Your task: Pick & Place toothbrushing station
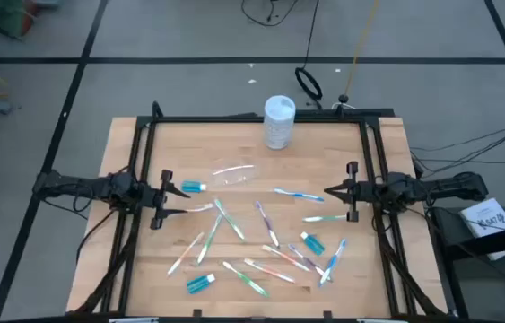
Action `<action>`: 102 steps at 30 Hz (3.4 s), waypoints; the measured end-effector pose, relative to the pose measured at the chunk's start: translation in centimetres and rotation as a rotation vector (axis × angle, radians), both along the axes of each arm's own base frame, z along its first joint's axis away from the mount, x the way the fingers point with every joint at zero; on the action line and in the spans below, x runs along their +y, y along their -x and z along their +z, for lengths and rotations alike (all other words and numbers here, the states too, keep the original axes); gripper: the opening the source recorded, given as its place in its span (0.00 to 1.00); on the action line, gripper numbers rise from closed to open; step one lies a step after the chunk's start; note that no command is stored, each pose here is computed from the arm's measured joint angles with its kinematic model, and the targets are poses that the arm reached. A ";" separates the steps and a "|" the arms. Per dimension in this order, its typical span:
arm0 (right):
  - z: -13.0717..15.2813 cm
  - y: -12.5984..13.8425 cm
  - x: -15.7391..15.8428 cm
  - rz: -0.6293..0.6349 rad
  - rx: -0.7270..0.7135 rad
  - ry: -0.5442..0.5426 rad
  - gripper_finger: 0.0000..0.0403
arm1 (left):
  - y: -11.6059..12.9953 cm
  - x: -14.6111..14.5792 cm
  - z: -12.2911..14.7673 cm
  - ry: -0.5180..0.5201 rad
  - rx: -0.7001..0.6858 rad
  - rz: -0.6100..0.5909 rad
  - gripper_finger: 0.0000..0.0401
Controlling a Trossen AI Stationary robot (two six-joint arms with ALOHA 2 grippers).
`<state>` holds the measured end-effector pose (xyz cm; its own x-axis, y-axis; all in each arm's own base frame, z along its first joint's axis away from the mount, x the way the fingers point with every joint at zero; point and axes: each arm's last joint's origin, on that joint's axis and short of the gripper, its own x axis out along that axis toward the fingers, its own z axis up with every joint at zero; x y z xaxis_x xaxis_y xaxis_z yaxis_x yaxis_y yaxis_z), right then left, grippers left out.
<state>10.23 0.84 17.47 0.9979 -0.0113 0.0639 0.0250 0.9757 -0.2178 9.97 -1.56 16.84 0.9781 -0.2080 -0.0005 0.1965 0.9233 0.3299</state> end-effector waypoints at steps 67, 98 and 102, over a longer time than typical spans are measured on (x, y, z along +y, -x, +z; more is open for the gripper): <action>0.4 0.0 0.0 0.016 -0.043 -0.169 0.00 | 0.0 0.8 1.3 0.444 -0.098 0.233 0.52; 4.6 -0.2 -0.6 -0.201 -0.477 -0.007 0.00 | -4.9 0.7 3.5 0.337 -0.114 0.452 0.52; 4.0 -1.3 -1.1 -0.248 -0.422 0.003 0.00 | -6.5 0.5 4.9 0.267 -0.030 0.466 0.52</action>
<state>11.55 -0.28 21.50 0.8522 -0.2446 0.4624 0.3431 0.9286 -0.1412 16.49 -1.06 21.75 0.9657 0.2588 0.0223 -0.2597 0.9631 0.0705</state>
